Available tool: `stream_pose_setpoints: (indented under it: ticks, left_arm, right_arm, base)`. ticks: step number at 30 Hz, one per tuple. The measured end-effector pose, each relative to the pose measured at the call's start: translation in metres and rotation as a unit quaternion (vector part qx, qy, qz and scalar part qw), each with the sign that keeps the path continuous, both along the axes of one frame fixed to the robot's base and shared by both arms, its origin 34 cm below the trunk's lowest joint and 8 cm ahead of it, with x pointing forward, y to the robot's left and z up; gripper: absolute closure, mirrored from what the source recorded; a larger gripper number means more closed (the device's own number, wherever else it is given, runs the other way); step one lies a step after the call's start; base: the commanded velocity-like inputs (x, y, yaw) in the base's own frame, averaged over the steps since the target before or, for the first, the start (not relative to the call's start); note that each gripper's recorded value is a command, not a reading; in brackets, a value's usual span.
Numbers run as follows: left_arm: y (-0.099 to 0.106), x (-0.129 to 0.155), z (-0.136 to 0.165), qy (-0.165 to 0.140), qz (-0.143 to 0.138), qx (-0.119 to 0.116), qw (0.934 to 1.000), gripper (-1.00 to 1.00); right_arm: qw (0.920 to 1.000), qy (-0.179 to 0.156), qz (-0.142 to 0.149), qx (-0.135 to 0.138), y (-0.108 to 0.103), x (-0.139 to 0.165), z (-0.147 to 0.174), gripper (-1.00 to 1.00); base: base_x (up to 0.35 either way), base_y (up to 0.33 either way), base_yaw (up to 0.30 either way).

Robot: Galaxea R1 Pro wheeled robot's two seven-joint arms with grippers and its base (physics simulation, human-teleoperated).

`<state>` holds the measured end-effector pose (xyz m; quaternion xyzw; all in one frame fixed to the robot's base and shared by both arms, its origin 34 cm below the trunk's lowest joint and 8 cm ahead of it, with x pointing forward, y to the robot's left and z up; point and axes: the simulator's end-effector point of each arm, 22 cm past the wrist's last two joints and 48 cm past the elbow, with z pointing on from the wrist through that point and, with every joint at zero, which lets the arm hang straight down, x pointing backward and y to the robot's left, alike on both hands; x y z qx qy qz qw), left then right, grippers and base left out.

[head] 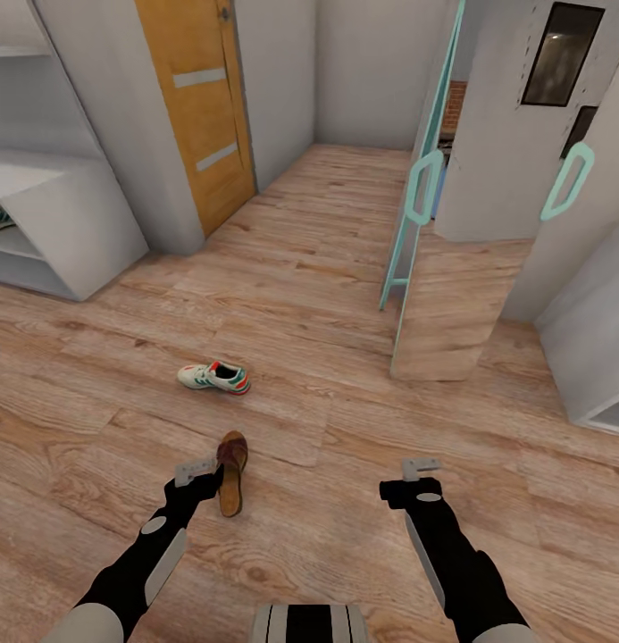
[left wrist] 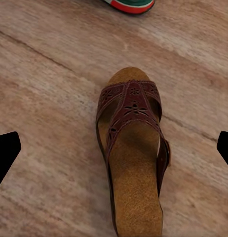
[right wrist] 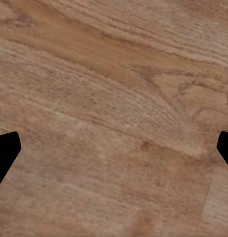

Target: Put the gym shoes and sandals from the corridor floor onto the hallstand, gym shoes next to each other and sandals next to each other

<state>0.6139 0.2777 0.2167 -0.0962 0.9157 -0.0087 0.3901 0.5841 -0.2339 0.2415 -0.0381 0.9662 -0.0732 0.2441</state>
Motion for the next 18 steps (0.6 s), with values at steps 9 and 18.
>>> stream_pose_setpoints:
  ticks: [9, 18]
  left_arm:
    - [-0.001, -0.012, -0.021, 0.02, 0.0, 0.0, 0.9998, -1.0]
    - [-0.001, -0.028, -0.048, 0.046, 0.0, 0.0, 0.999, -1.0]
  right_arm:
    - [0.9998, 0.019, -0.001, 0.0, -0.001, -0.01, -0.02, -1.0]
    - [0.999, 0.045, -0.001, 0.0, -0.001, -0.025, -0.045, -1.0]
  base:
    - [0.0, 0.0, 0.0]
    - [0.0, 0.0, 0.0]
